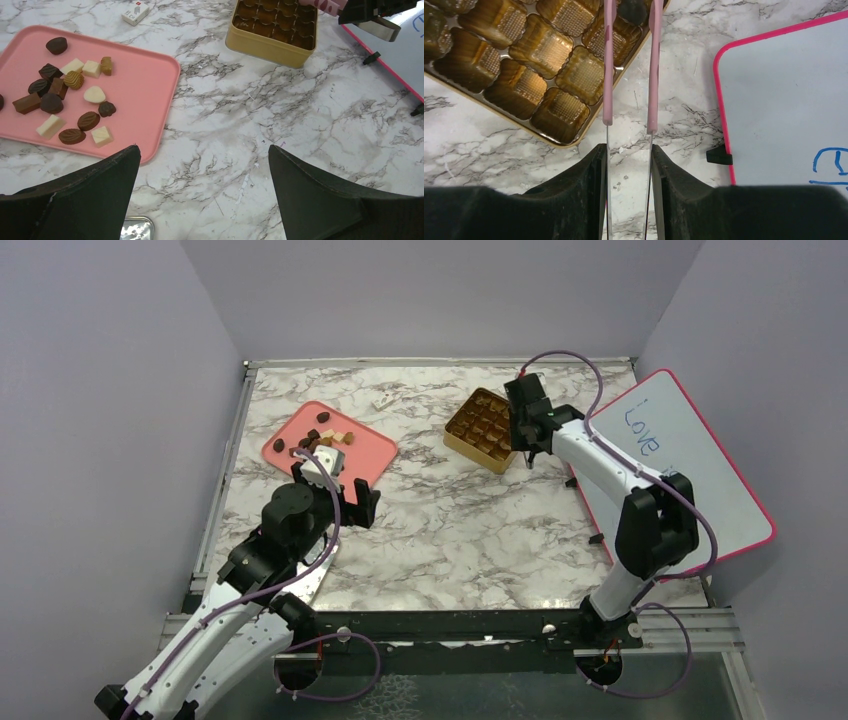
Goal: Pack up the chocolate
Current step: Place the fake chocolate in the packing box, then pick up the fake chocolate from the plate.
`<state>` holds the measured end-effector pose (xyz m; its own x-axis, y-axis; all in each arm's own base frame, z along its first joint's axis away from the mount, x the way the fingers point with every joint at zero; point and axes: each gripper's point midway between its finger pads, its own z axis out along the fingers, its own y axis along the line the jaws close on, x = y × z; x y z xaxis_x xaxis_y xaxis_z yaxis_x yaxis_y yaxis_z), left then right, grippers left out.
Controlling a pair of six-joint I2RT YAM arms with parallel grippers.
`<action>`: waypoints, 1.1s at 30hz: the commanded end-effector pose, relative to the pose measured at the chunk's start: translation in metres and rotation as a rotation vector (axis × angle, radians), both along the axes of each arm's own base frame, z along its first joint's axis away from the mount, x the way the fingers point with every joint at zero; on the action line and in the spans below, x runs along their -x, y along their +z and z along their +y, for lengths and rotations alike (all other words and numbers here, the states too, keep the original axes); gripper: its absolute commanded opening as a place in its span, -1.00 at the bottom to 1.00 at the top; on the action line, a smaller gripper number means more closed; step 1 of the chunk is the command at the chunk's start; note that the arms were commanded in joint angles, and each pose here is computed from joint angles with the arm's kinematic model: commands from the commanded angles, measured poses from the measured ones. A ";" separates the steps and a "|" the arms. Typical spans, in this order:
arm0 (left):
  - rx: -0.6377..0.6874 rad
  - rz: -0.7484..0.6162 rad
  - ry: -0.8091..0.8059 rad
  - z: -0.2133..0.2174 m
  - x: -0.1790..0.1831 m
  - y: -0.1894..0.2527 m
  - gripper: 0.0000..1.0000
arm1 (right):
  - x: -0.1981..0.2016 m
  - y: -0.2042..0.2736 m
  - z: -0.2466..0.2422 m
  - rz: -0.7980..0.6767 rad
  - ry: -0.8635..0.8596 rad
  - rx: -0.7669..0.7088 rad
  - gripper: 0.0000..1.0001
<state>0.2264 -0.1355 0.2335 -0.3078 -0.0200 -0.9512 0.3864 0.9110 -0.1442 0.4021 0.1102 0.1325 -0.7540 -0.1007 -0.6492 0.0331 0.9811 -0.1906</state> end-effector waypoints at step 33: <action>0.053 -0.130 0.091 0.023 0.002 0.035 0.98 | 0.072 0.092 0.139 -0.185 0.586 -0.442 -0.22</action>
